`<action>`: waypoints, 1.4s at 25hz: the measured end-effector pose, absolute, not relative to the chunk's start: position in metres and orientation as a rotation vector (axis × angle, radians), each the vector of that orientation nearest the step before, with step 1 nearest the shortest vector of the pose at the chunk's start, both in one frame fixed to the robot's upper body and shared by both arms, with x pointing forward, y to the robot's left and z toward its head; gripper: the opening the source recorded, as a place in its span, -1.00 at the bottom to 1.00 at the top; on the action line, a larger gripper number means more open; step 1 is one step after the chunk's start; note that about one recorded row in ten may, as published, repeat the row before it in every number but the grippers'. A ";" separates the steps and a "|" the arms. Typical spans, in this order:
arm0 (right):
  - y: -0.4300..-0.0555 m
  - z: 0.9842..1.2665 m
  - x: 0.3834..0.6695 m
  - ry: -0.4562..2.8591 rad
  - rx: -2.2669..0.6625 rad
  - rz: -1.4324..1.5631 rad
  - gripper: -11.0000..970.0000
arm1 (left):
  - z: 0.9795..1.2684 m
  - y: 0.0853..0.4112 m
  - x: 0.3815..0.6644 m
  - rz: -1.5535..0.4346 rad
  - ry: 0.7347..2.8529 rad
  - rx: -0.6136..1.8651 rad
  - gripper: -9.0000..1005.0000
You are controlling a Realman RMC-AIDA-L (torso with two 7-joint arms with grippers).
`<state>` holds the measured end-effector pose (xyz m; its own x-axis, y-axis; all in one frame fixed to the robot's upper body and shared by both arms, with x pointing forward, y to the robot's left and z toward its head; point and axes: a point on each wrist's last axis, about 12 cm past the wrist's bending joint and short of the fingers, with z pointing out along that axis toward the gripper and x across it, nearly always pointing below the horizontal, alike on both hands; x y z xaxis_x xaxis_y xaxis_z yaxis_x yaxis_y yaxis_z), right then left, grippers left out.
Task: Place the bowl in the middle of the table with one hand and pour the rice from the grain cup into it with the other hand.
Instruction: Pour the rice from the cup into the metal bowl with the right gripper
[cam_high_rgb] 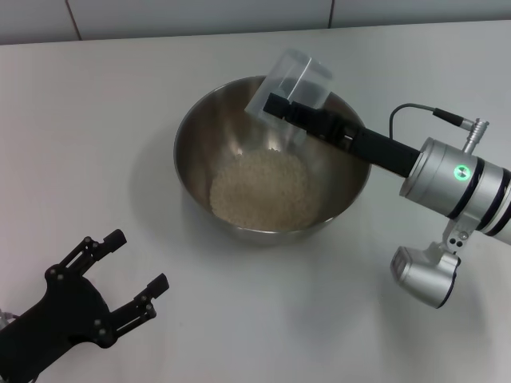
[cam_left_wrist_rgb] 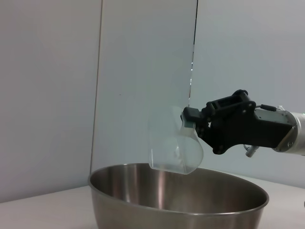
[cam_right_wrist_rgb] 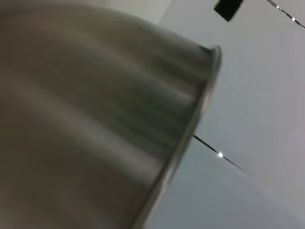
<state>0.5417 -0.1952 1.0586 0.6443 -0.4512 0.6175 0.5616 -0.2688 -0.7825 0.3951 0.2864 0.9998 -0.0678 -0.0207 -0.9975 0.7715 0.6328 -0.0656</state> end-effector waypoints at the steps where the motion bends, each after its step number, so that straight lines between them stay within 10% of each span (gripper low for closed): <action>1: -0.195 1.059 0.542 -0.094 -1.567 -0.972 -0.95 | 1.000 0.286 0.395 -0.734 1.511 0.657 0.73; 14: -0.191 1.061 0.540 -0.052 -1.532 -0.930 -0.95 | 1.000 0.286 0.397 -0.733 1.511 0.656 0.73; 35: -0.198 1.045 0.528 1.271 -0.631 0.430 -0.95 | 1.002 0.287 0.395 -0.746 1.496 0.666 0.73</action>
<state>0.5284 -0.1983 1.0452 0.2532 -0.0435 -0.9664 -0.6214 0.7583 -0.1969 0.3954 0.2871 1.0020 -0.0587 -0.0267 -0.9979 0.7813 0.6210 -0.0626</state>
